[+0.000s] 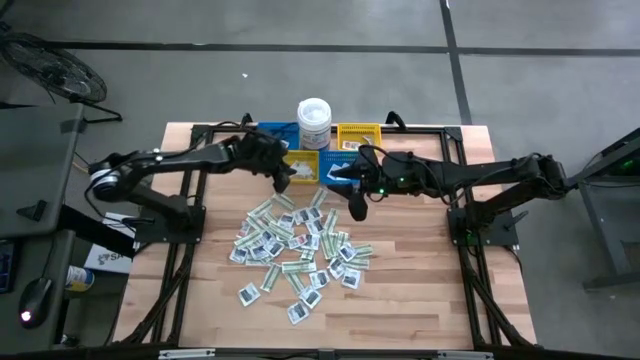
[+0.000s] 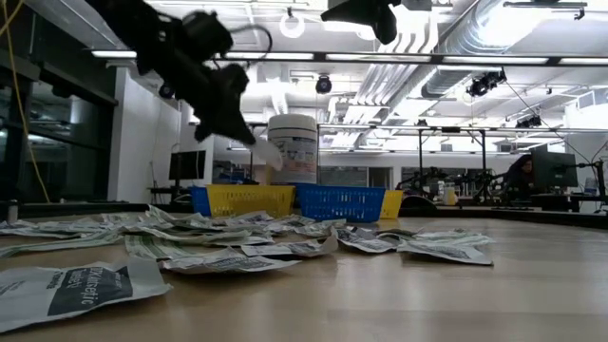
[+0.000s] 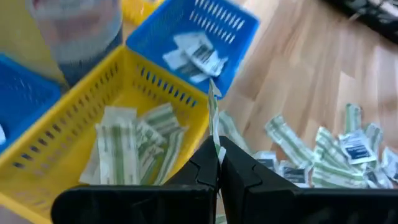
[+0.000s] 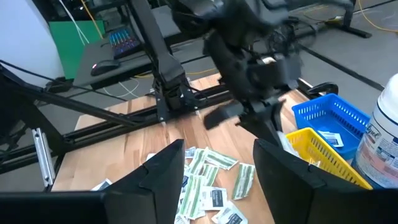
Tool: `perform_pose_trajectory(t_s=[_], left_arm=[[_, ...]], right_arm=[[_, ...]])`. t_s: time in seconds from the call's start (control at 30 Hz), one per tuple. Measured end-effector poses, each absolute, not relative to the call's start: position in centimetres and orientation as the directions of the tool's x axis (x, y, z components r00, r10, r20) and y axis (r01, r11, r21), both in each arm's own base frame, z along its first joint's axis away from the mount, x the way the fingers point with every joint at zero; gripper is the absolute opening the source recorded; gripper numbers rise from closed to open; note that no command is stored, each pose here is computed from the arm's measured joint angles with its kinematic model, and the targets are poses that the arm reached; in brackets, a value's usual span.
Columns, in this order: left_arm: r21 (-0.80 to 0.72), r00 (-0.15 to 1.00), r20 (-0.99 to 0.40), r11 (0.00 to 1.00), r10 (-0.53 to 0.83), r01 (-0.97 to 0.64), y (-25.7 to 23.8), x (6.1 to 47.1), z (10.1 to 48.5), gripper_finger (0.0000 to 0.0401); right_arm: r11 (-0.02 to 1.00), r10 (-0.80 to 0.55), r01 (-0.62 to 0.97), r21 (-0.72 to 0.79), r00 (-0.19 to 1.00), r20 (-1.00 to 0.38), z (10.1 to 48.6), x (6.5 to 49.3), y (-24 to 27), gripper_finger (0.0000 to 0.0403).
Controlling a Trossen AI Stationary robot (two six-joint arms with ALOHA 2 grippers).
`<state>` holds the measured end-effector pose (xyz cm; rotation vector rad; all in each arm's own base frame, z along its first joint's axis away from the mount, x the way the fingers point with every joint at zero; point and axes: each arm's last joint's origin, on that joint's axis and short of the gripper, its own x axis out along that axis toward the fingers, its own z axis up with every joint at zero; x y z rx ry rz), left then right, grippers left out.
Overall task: Pick & Place First Aid Supplies
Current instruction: Put the green bandage pad into the left yellow bin
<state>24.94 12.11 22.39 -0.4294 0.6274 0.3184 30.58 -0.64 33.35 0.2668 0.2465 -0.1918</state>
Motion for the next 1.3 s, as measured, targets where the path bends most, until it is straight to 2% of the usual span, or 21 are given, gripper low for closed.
perform_pose_trajectory(t_s=[0.2,0.57,0.67,0.9,1.0,1.17,1.3], left_arm=[[-0.34,0.742,-0.659,0.829,0.127,-0.443,13.9,25.3,20.3,0.0],[-0.308,0.712,-0.675,0.802,0.195,-0.511,14.5,25.1,20.0,0.0003],[-0.293,0.703,-0.678,0.798,0.215,-0.527,14.6,25.1,20.0,0.0025],[-0.257,0.683,-0.683,0.79,0.259,-0.557,14.7,25.0,20.0,0.0116],[-0.213,0.661,-0.69,0.79,0.295,-0.575,14.8,25.0,19.9,0.0143],[-0.168,0.63,-0.708,0.79,0.32,-0.589,14.7,24.5,20.1,0.0155],[-0.251,0.689,-0.693,0.826,0.211,-0.505,14.2,24.5,20.6,0.0156]], right_arm=[[0.944,-0.165,0.23,0.236,0.95,-0.265,33.3,30.6,-0.7,0.0186],[0.937,-0.164,0.243,0.249,0.94,-0.298,33.0,30.5,-0.7,0.0185],[0.934,-0.164,0.248,0.256,0.938,-0.307,32.9,30.5,-0.7,0.0185],[0.93,-0.165,0.255,0.265,0.933,-0.321,32.8,30.4,-0.7,0.0185],[0.929,-0.163,0.262,0.26,0.923,-0.348,32.5,30.3,-0.6,0.0185],[0.923,-0.153,0.3,0.242,0.862,-0.484,31.2,29.7,-0.6,0.0185],[0.942,-0.135,0.288,0.172,0.793,-0.594,29.7,29.6,0.1,0.0185]])
